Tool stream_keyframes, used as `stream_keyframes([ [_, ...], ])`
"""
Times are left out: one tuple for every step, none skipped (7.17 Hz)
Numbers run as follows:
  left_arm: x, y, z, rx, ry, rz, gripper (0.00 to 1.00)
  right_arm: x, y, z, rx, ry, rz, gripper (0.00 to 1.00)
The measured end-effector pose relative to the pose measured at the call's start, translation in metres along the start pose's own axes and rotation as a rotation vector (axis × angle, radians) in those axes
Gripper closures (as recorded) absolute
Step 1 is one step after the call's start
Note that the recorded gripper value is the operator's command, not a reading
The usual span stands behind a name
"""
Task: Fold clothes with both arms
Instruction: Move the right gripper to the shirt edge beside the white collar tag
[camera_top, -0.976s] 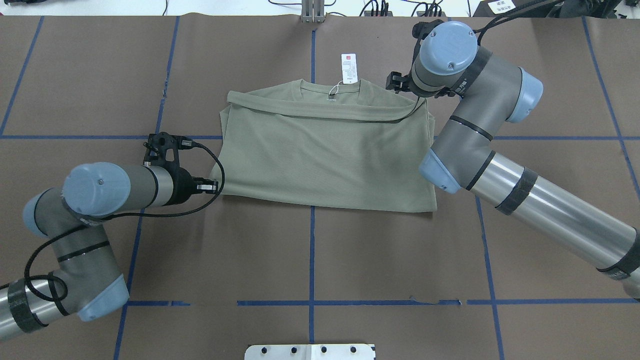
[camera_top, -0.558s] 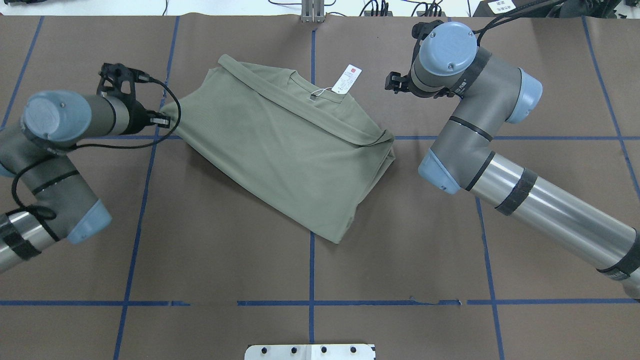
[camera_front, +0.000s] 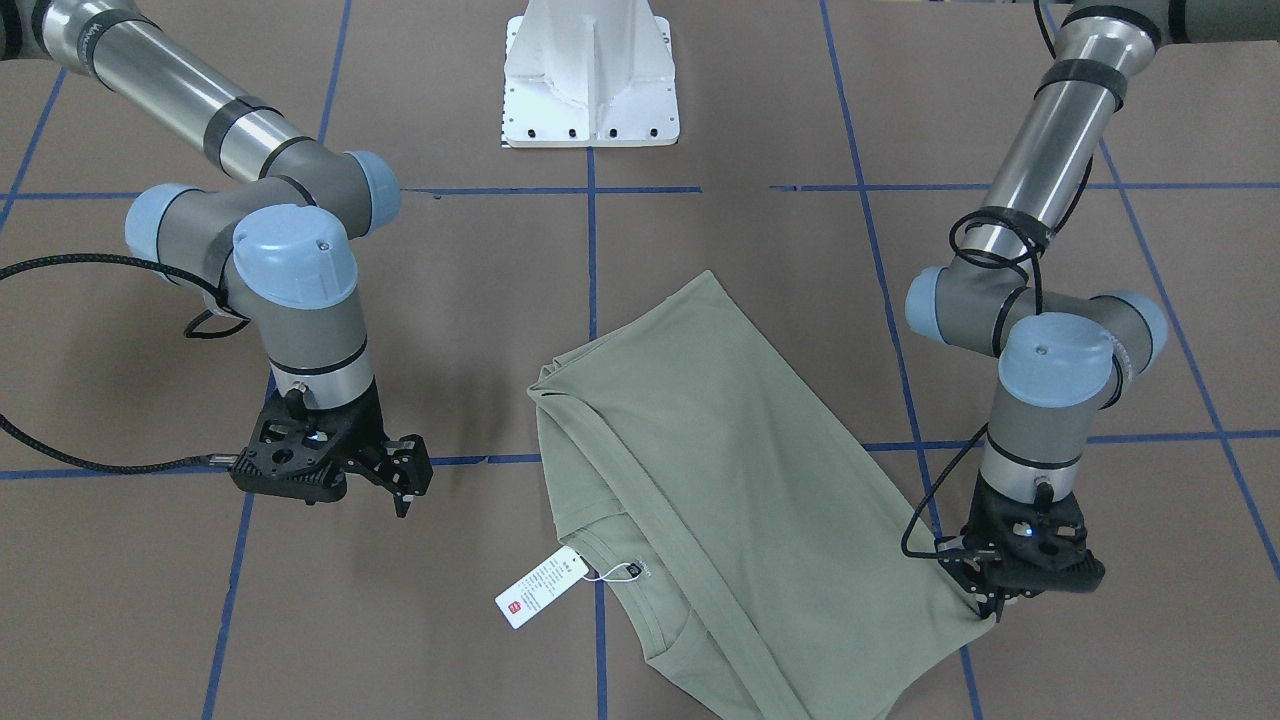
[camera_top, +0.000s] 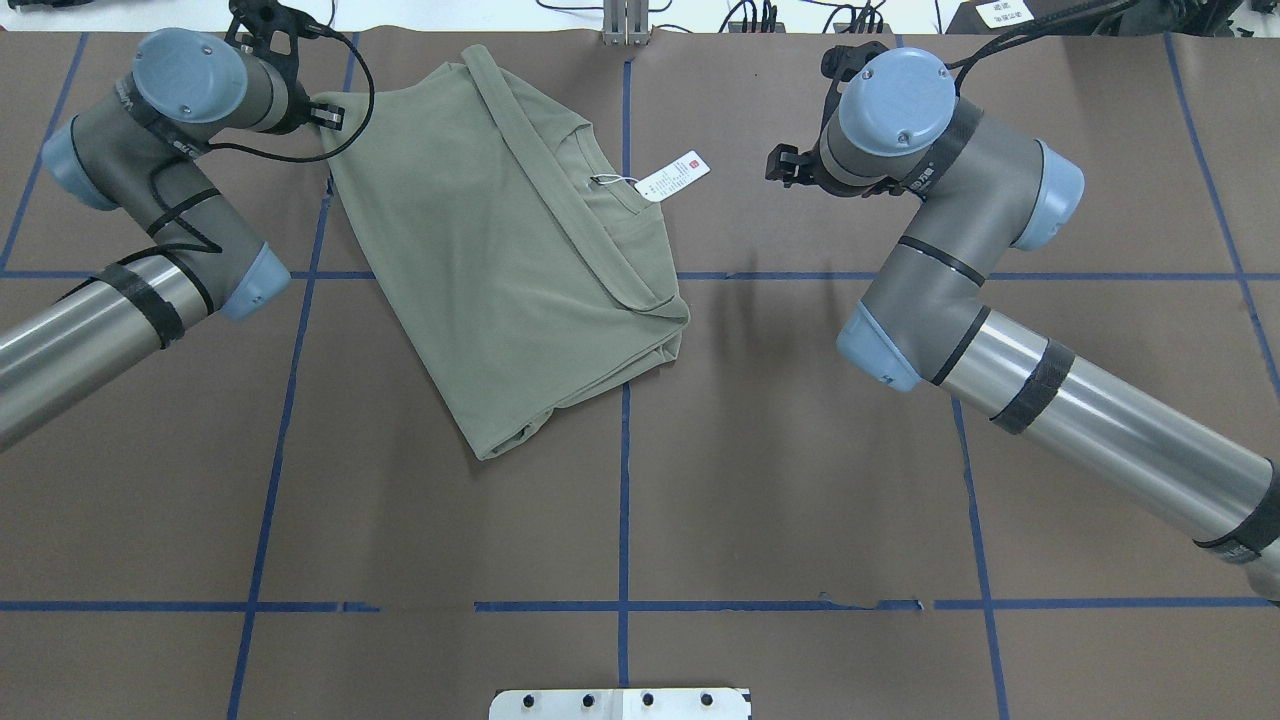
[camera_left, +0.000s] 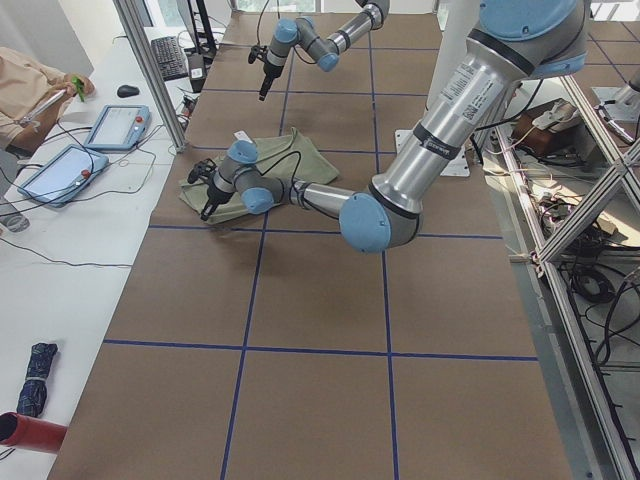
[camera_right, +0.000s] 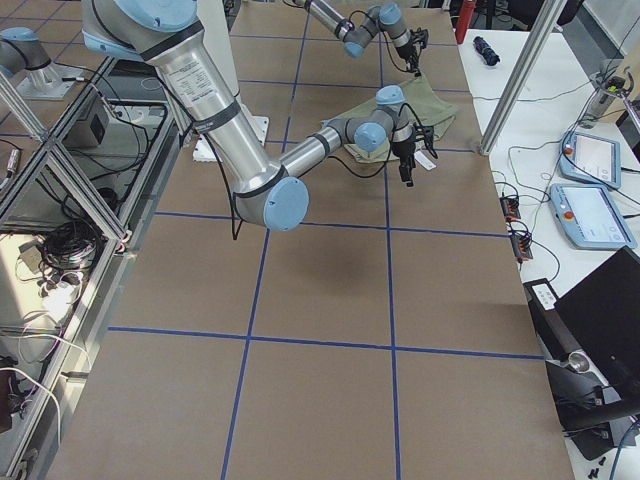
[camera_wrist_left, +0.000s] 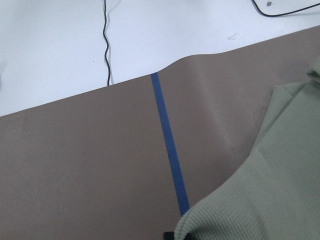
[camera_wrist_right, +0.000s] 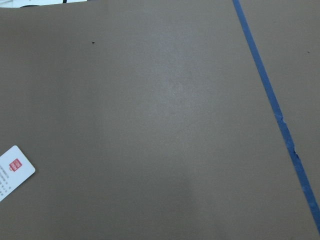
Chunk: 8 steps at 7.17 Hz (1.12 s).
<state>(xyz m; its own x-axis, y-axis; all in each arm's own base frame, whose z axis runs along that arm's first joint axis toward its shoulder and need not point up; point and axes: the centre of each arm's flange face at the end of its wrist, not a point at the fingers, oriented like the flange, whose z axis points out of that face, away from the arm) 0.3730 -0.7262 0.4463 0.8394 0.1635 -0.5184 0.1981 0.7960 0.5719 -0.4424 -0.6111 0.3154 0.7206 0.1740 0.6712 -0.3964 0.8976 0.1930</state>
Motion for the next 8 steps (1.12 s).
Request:
stream_keyframes([
  [-0.005, -0.003, 0.005, 0.017, -0.001, 0.019, 0.0, -0.004, 0.003, 0.0, 0.001, -0.011, 0.003, 0.0],
  [-0.007, -0.006, -0.003, 0.027, 0.032, 0.031, 0.0, -0.014, 0.007, -0.003, 0.001, -0.029, 0.025, 0.0],
  [-0.007, -0.007, -0.019, 0.012, 0.111, 0.034, 0.0, -0.034, 0.011, -0.007, 0.003, -0.059, 0.066, 0.15],
  [-0.01, -0.001, -0.037, -0.008, 0.194, 0.035, 0.0, -0.065, 0.016, -0.011, 0.002, -0.092, 0.123, 0.25],
  [-0.013, 0.006, -0.056, -0.009, 0.246, 0.034, 0.0, -0.101, 0.027, -0.014, 0.003, -0.114, 0.18, 0.44],
  [-0.014, 0.01, -0.066, -0.005, 0.269, 0.03, 0.0, -0.129, 0.044, -0.015, 0.002, -0.125, 0.22, 0.44],
  [-0.014, 0.013, -0.07, -0.005, 0.278, 0.025, 0.0, -0.149, 0.066, -0.012, -0.004, -0.127, 0.249, 0.42],
  [-0.013, 0.014, -0.072, -0.005, 0.283, 0.023, 0.0, -0.159, 0.088, -0.005, -0.01, -0.118, 0.254, 0.42],
])
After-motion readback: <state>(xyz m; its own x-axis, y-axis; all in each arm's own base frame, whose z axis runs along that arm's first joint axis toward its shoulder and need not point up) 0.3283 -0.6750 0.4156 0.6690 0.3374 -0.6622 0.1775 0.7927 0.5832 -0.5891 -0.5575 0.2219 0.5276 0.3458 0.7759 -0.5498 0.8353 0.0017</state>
